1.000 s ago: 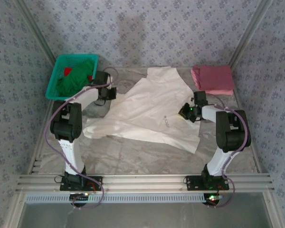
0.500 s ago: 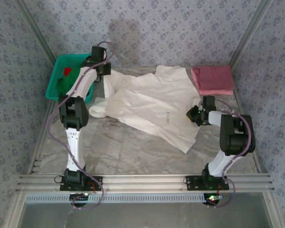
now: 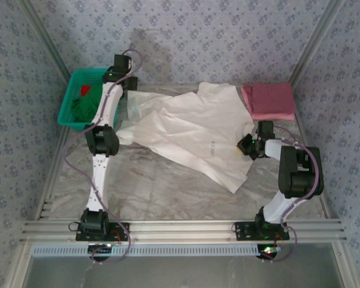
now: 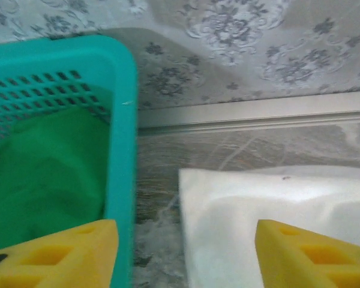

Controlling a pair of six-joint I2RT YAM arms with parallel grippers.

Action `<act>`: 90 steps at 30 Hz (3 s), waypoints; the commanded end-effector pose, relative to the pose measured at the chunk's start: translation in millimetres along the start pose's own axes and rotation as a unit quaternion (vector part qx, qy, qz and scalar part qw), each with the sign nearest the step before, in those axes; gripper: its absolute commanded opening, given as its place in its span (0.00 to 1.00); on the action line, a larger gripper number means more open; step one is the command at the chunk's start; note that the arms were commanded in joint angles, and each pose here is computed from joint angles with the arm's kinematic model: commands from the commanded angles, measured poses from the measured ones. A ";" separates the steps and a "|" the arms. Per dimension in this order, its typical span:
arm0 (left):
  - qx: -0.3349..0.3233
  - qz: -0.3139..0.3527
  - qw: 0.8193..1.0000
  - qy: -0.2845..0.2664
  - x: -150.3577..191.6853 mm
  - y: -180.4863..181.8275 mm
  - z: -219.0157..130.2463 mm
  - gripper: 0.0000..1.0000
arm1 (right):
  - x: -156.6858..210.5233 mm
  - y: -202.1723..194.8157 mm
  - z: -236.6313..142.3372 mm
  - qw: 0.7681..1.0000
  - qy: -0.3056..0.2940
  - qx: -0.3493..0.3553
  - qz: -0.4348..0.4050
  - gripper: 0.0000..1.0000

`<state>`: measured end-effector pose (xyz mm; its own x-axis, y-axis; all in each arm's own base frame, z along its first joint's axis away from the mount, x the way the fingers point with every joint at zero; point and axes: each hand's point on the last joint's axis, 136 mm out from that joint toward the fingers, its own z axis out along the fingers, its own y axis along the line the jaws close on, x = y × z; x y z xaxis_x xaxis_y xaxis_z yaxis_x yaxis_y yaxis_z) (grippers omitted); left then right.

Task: Fold and stack the t-shirts

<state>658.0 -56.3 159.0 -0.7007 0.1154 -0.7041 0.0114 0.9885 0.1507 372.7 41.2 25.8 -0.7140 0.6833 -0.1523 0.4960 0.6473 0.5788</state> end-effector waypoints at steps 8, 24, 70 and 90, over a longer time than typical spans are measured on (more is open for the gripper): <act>0.108 -0.053 0.979 -0.163 -54.8 -17.0 -191.6 0.88 | -15.7 34.8 -23.5 0.996 -0.027 0.015 -0.086 0.00; 0.116 -0.083 0.989 0.028 190.8 -41.4 -160.6 0.84 | 67.7 108.5 -8.9 0.959 0.089 0.005 -0.268 0.00; 0.165 -0.165 0.959 0.161 249.0 -38.0 -167.0 0.59 | 121.9 66.3 -22.5 0.915 0.157 0.061 -0.367 0.00; 0.066 -0.116 0.976 0.170 238.9 -13.8 -132.7 0.00 | 94.9 82.6 -28.6 0.936 0.130 0.011 -0.326 0.00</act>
<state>386.1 -69.9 38.8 -0.9262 -0.1537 -0.3443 -0.1047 0.9821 -0.1567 327.7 155.0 63.4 -0.9711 0.0030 -0.2385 -0.0934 0.9152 0.3920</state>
